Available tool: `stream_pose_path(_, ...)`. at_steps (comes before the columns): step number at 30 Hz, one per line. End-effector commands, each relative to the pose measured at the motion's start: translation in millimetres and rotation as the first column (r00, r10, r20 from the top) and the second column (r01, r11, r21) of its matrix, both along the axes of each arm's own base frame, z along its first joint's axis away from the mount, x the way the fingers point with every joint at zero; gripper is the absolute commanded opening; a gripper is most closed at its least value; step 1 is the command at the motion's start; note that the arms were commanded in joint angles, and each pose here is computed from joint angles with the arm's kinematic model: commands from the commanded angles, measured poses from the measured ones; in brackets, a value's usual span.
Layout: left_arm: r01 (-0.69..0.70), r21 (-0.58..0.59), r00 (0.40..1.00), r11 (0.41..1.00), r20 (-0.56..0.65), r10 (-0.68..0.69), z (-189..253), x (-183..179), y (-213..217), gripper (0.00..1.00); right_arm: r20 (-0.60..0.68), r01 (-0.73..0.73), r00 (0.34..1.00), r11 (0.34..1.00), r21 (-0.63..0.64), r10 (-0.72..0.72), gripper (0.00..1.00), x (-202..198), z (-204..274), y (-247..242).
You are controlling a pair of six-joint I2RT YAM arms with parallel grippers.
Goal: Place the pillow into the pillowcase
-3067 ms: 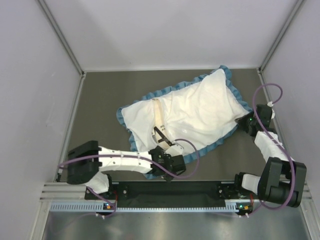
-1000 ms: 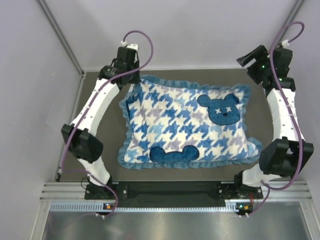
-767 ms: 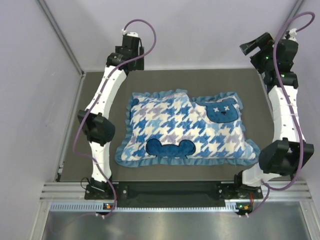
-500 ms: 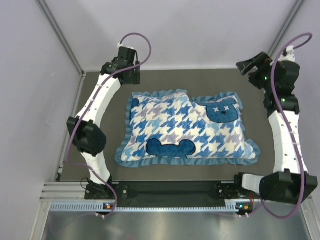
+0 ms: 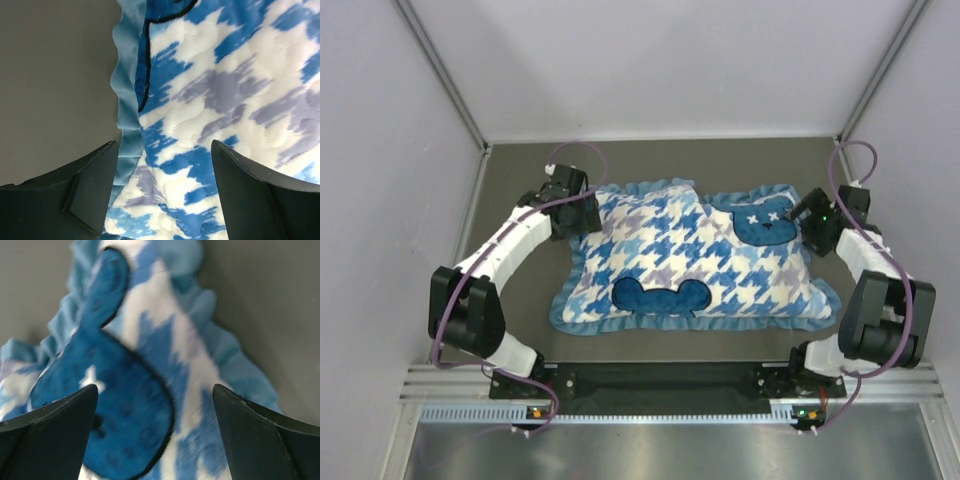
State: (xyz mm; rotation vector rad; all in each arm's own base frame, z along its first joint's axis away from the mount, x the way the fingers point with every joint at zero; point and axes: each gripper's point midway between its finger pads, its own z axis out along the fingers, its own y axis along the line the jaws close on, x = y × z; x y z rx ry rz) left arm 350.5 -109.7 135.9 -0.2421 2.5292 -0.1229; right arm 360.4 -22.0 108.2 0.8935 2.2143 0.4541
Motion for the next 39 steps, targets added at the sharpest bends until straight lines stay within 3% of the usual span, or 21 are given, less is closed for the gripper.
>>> stream_pose_path(1, -0.063, -0.113, 0.987, 0.992, 0.138, 0.078, 18, 29, -12, 0.80, 0.073, 0.091, 0.993, 0.996, 0.004, -0.091, 0.96, 35, 6, -23)
stream_pose_path(7, -0.122, -0.143, 0.978, 0.982, 0.149, 0.143, 2, 37, -9, 0.80, 0.027, 0.151, 0.988, 0.984, 0.091, -0.154, 0.98, 70, -29, -25)
stream_pose_path(9, -0.124, -0.150, 0.977, 0.981, 0.152, 0.147, -2, 37, -9, 0.80, 0.016, 0.164, 0.986, 0.981, 0.103, -0.166, 0.90, 82, -39, -27)
stream_pose_path(10, -0.126, -0.145, 0.978, 0.981, 0.149, 0.147, -4, 36, -8, 0.80, 0.015, 0.176, 0.984, 0.979, 0.105, -0.179, 0.80, 86, -40, -30)
stream_pose_path(11, -0.130, -0.140, 0.977, 0.982, 0.150, 0.151, -4, 36, -6, 0.80, 0.031, 0.184, 0.982, 0.978, 0.103, -0.188, 0.51, 94, -35, -33)
stream_pose_path(14, -0.135, -0.121, 0.975, 0.983, 0.158, 0.153, -3, 36, -2, 0.80, 0.043, 0.278, 0.959, 0.958, 0.064, -0.281, 0.07, 96, -28, -53)
stream_pose_path(16, -0.139, -0.114, 0.975, 0.984, 0.155, 0.156, -4, 35, -1, 0.80, 0.074, 0.405, 0.912, 0.914, -0.011, -0.403, 0.00, 85, -8, -77)
stream_pose_path(19, -0.142, -0.121, 0.976, 0.982, 0.150, 0.160, -6, 35, -2, 0.79, 0.182, 0.554, 0.823, 0.831, -0.048, -0.538, 0.00, 63, 21, -99)
stream_pose_path(21, -0.134, -0.137, 0.977, 0.982, 0.146, 0.154, -4, 34, -5, 0.79, 0.207, 0.591, 0.795, 0.804, -0.060, -0.570, 0.20, 50, 25, -105)
stream_pose_path(25, -0.149, -0.125, 0.977, 0.981, 0.135, 0.166, 3, 26, 0, 0.79, 0.173, 0.531, 0.842, 0.843, -0.090, -0.512, 0.54, 48, 31, -106)
stream_pose_path(26, -0.148, -0.116, 0.976, 0.982, 0.143, 0.164, 8, 24, 2, 0.79, 0.198, 0.505, 0.855, 0.857, -0.103, -0.480, 0.81, 53, 49, -106)
stream_pose_path(29, -0.150, -0.078, 0.971, 0.986, 0.178, 0.161, 30, 16, 13, 0.79, 0.217, 0.429, 0.895, 0.886, -0.176, -0.390, 1.00, 44, 85, -96)
stream_pose_path(33, -0.126, -0.077, 0.969, 0.989, 0.203, 0.139, 55, 1, 18, 0.80, 0.325, 0.276, 0.924, 0.941, -0.198, -0.203, 0.98, 23, 142, -67)
stream_pose_path(35, -0.091, -0.100, 0.965, 0.991, 0.237, 0.113, 68, -14, 18, 0.80, 0.352, 0.171, 0.932, 0.962, -0.212, -0.088, 0.93, 12, 150, -48)
stream_pose_path(39, 0.000, -0.137, 0.951, 0.991, 0.308, 0.042, 91, -44, 16, 0.80, 0.464, -0.032, 0.877, 0.979, -0.202, 0.124, 0.93, -31, 179, 3)
